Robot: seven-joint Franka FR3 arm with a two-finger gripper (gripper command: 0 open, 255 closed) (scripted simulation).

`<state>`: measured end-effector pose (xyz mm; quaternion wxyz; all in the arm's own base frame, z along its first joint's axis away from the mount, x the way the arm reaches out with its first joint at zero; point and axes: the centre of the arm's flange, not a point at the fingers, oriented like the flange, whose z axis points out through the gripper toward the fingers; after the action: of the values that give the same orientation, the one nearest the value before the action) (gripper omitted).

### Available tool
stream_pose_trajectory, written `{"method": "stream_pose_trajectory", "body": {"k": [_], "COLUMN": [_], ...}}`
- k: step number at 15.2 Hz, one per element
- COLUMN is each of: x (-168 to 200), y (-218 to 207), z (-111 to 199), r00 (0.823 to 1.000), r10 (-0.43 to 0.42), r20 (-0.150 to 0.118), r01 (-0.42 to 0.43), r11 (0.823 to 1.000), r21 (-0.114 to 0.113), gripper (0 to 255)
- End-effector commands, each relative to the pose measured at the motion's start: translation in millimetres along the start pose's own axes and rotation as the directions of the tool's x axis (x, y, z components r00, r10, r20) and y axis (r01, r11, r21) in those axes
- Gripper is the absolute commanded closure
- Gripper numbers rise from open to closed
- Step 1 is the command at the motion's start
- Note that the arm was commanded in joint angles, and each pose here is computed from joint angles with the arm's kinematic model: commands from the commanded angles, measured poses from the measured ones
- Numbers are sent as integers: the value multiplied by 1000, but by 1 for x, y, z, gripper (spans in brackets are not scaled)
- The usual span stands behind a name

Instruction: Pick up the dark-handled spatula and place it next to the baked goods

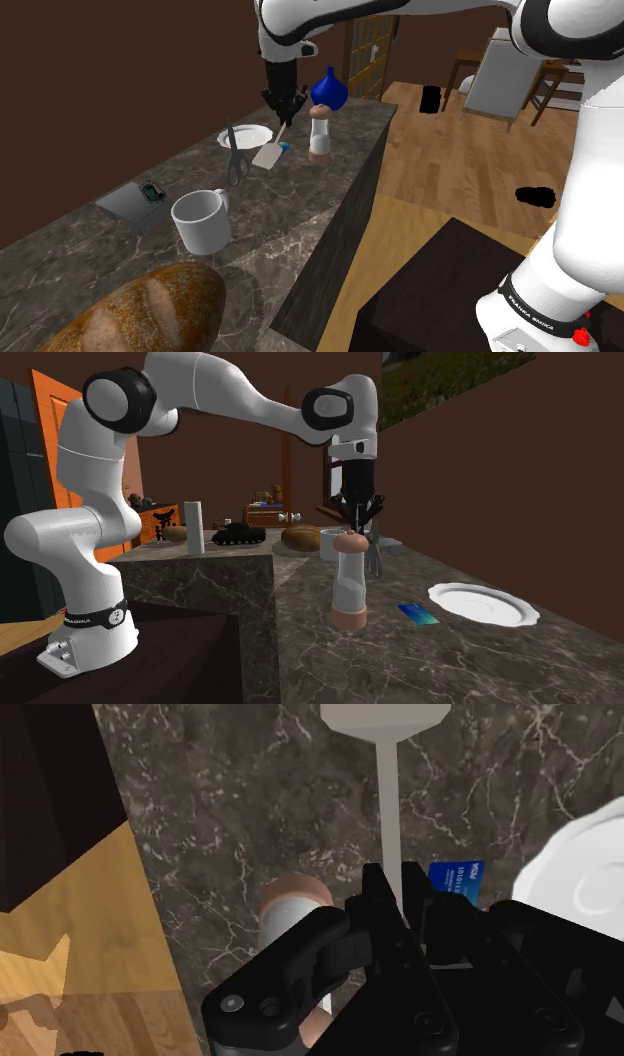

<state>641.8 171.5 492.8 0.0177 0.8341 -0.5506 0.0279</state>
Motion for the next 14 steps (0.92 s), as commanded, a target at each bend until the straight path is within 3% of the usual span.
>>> {"method": "stream_pose_trajectory", "body": {"k": [1,14], "x": [-21,-169], "y": [15,103], "z": [-2,-12], "r00": [1000,1000], "r10": [1,1], "r20": [0,0], "r01": [-1,-1], "r11": [1000,1000], "r21": [-1,-1], "gripper": [255,255]}}
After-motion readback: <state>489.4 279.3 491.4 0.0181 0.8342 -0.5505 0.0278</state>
